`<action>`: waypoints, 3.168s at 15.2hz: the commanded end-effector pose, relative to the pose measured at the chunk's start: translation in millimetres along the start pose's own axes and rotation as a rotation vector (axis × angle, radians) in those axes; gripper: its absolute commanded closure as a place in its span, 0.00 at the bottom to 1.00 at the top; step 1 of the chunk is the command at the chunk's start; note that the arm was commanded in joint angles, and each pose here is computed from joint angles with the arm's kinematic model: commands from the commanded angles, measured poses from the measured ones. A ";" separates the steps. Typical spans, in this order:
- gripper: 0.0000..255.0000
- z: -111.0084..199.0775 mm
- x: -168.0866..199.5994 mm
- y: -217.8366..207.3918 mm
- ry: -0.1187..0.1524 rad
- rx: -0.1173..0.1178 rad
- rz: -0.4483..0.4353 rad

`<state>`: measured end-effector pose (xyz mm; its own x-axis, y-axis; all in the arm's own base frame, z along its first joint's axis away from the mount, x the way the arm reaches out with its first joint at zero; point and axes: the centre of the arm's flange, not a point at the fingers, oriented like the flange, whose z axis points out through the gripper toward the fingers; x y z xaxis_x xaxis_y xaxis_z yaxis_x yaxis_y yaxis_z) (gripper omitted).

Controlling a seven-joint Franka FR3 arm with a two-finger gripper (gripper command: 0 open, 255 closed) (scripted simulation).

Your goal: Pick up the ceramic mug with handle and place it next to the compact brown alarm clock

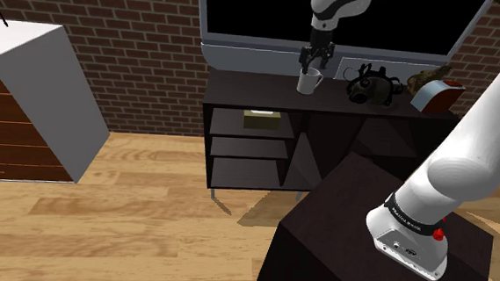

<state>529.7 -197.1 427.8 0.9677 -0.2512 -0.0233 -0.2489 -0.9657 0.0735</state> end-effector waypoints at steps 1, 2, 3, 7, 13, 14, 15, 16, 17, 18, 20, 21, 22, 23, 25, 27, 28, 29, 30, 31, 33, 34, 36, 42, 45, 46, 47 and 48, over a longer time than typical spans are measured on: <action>0.00 12.2 21.6 10.1 0.005 0.003 0.009; 0.00 17.8 32.4 14.7 0.007 0.004 0.013; 0.00 23.5 43.1 19.4 0.010 0.006 0.017; 0.00 41.5 77.5 34.7 0.017 0.011 0.032; 0.00 73.2 78.1 34.4 0.017 0.011 0.032; 0.00 81.5 78.2 34.3 0.017 0.011 0.032; 0.00 81.5 78.2 34.3 0.017 0.011 0.032; 0.00 81.5 78.2 34.3 0.017 0.011 0.032; 0.00 81.5 78.2 34.3 0.017 0.011 0.032; 0.00 81.5 78.2 34.3 0.017 0.011 0.032; 0.00 81.5 78.2 34.3 0.017 0.011 0.032; 0.00 81.5 78.2 34.3 0.017 0.011 0.032; 0.00 81.5 78.2 34.3 0.017 0.011 0.032; 1.00 81.5 78.2 34.3 0.017 0.011 0.032; 1.00 81.5 78.2 34.3 0.017 0.011 0.032; 1.00 81.5 78.2 34.3 0.017 0.011 0.032; 1.00 81.4 78.2 34.3 0.017 0.011 0.032; 1.00 81.4 78.2 34.3 0.017 0.011 0.032; 1.00 81.5 78.2 34.3 0.017 0.011 0.032; 1.00 81.4 78.2 34.3 0.017 0.011 0.032; 1.00 76.2 78.1 34.7 0.017 0.011 0.032; 1.00 71.0 77.9 35.1 0.017 0.011 0.032; 1.00 60.4 77.7 35.8 0.017 0.011 0.032; 1.00 28.9 77.0 38.2 0.017 0.011 0.032; 1.00 13.1 76.6 39.3 0.017 0.011 0.032; 1.00 7.8 76.5 39.7 0.017 0.011 0.032; 1.00 2.5 76.4 40.1 0.017 0.011 0.032; 1.00 -2.7 76.2 40.5 0.017 0.011 0.032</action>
<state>593.0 -255.7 426.2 0.9598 -0.2806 -0.0037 -0.2798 -0.9580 0.0626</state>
